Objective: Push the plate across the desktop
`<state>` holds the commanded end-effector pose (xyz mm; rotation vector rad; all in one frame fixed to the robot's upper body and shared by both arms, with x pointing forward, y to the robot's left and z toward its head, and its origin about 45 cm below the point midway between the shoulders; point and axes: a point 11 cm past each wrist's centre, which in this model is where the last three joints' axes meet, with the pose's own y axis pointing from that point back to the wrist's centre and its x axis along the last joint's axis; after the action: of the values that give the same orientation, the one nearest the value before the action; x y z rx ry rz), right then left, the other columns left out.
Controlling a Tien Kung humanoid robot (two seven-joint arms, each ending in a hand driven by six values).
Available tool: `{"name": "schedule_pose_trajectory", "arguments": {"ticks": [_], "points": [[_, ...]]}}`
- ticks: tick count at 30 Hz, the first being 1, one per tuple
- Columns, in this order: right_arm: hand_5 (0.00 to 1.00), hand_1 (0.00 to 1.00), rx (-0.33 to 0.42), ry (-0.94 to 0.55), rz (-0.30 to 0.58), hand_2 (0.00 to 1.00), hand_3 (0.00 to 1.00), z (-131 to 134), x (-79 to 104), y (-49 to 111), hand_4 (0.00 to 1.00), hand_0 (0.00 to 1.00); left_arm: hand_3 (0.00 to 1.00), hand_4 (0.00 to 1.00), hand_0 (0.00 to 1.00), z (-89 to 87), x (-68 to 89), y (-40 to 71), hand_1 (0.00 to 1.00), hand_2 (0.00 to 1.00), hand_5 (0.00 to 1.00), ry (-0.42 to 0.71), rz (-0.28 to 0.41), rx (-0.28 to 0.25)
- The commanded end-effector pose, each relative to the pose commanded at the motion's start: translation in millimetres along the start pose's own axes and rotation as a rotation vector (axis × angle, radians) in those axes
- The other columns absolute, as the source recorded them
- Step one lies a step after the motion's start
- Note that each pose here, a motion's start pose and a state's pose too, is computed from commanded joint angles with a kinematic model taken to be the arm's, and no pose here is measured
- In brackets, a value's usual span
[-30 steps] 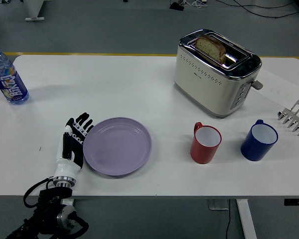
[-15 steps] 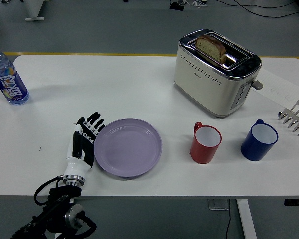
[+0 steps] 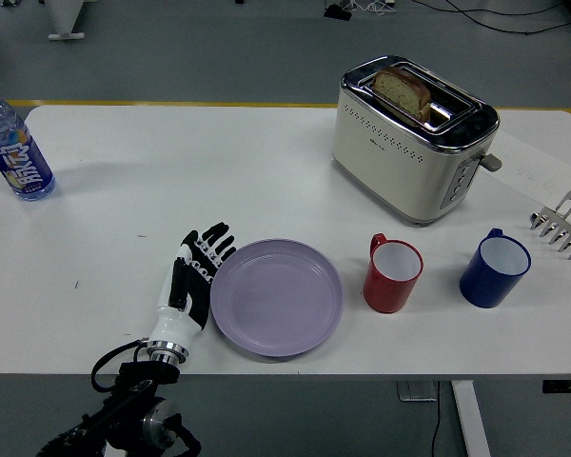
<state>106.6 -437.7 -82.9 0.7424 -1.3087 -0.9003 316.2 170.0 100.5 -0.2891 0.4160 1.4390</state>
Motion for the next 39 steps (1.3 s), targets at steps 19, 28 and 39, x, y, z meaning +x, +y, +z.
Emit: {"name": "schedule_pose_trajectory", "arguments": {"ticks": [19, 28, 39], "points": [[0.298, 0.546, -0.015, 0.005, 0.000, 0.675, 0.593, 6, -1.0, -1.6, 0.286, 0.560, 0.697, 0.448, 0.813, 8.4, 7.1, 0.2, 0.836, 0.863, 0.998, -0.014, 0.027, -0.034], [0.299, 0.547, -0.015, 0.005, 0.001, 0.675, 0.593, 6, -0.8, -2.0, 0.286, 0.560, 0.690, 0.449, 0.805, 49.1, 47.1, -10.9, 0.828, 0.848, 0.998, -0.077, 0.152, -0.150], [0.299, 0.546, -0.008, -0.005, -0.001, 0.675, 0.593, 3, -1.1, -0.8, 0.286, 0.560, 0.672, 0.452, 0.761, 116.9, 123.8, -10.0, 0.776, 0.800, 0.998, -0.169, 0.314, -0.224]]}}
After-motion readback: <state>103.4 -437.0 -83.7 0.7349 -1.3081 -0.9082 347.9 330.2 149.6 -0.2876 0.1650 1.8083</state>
